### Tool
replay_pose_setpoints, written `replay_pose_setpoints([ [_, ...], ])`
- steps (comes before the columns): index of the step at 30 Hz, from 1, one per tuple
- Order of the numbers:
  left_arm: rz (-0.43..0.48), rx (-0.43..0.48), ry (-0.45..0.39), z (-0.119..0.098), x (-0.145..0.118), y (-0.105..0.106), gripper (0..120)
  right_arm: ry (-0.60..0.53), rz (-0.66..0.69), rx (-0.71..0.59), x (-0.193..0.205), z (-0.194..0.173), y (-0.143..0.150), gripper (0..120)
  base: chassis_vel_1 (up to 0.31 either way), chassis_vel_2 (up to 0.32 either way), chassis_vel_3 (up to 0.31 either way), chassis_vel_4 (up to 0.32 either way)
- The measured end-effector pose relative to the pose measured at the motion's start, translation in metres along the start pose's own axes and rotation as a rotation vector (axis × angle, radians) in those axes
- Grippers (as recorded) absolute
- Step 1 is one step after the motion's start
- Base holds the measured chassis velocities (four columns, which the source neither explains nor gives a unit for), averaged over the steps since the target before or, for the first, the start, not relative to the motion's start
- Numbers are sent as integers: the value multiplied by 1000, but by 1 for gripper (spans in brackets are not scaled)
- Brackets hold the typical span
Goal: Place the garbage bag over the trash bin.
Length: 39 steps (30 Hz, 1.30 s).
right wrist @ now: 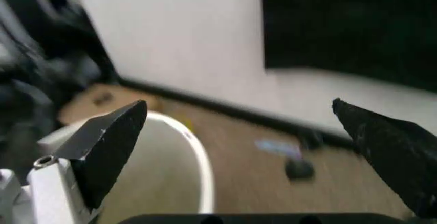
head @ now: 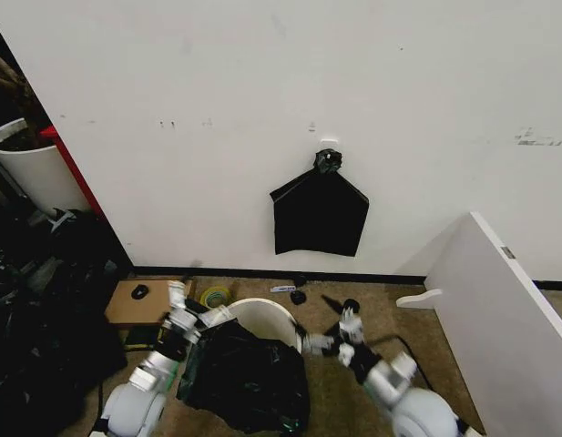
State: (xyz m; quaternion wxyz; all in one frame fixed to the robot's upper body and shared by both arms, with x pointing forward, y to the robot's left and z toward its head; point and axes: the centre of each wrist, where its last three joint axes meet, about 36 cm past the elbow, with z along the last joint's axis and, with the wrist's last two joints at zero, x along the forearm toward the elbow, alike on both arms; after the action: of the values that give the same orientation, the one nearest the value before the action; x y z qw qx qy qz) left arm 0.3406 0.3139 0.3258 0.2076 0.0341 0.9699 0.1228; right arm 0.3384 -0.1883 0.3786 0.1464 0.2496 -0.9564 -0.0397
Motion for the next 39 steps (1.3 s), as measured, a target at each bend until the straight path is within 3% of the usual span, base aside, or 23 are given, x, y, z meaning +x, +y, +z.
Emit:
replay_pose_setpoints([
  [3, -80, -8, 42, 2, 1, 7, 100, 76, 17, 0, -12, -14, 1, 100, 0, 0, 0, 0],
  [5, -172, -31, 91, 7, 7, 19, 100, 250, 18, 42, -36, -37, 2, 100, 0, 0, 0, 0],
  [8, -213, -41, 112, 8, 16, 21, 100, 402, -24, 78, -56, -55, 8, 100, 0, 0, 0, 0],
  [11, -231, -41, 115, 6, 19, 20, 100, 465, -49, 102, -71, -63, 13, 100, 0, 0, 0, 0],
  [20, -277, -45, 110, 2, 22, 20, 100, 483, -40, 129, -127, -73, 13, 100, 0, 0, 0, 0],
  [25, -285, -43, 116, 6, 21, 19, 100, 502, -38, 155, -139, -67, 12, 88, 0, 0, 0, 0],
  [30, -282, -38, 126, 9, 22, 15, 100, 547, -51, 176, -140, -46, 11, 66, 0, 0, 0, 0],
  [39, -279, -40, 132, 11, 25, 13, 100, 561, -38, 176, -143, -35, 7, 37, 0, 0, 0, 0],
])
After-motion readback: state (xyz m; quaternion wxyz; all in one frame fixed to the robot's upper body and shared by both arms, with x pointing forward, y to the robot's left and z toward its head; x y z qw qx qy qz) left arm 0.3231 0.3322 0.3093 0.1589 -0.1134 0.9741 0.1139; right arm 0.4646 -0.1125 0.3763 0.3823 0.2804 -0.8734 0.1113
